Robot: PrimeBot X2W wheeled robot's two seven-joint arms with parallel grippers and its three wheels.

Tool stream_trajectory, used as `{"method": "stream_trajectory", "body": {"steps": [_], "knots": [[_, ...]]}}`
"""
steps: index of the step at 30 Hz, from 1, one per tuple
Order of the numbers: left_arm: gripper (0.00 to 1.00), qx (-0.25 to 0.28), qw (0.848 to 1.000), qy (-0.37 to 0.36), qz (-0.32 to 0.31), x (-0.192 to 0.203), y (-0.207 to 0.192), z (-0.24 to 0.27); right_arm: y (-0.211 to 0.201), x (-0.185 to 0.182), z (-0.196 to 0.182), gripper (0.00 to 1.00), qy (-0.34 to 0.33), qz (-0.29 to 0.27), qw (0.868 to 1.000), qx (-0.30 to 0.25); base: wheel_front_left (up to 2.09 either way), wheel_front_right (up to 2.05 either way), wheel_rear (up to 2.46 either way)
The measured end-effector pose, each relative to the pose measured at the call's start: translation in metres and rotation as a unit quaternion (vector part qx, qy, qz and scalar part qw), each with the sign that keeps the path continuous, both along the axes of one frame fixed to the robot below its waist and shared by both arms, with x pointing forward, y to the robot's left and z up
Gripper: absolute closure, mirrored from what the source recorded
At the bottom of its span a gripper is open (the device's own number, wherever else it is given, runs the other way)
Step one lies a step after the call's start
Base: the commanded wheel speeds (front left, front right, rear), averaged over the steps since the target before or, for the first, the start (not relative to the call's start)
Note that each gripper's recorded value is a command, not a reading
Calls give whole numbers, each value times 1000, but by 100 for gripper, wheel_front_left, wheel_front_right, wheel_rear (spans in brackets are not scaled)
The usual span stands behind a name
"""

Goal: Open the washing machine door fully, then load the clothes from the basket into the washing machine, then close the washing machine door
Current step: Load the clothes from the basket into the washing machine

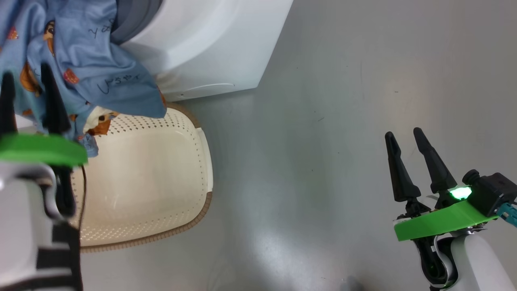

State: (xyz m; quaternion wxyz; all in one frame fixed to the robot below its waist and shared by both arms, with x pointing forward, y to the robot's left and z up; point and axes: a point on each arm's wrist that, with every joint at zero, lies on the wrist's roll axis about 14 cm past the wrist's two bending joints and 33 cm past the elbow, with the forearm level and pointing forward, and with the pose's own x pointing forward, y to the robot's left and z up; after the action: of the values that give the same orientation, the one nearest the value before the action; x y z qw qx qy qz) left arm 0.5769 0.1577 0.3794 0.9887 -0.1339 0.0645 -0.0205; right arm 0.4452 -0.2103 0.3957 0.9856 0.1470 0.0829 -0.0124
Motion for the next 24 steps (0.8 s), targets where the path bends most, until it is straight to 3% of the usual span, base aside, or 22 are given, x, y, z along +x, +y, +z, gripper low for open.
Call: {"method": "stream_trajectory", "body": {"steps": [10,24], "knots": [[0,4,1000,25,9,-67,7,-17,-3,1,1,0,-2,0,1000,-5,0,0,0],[0,1,999,41,3,-85,2,-25,-4,-1,1,0,0,0,1000,-7,0,0,0]]}}
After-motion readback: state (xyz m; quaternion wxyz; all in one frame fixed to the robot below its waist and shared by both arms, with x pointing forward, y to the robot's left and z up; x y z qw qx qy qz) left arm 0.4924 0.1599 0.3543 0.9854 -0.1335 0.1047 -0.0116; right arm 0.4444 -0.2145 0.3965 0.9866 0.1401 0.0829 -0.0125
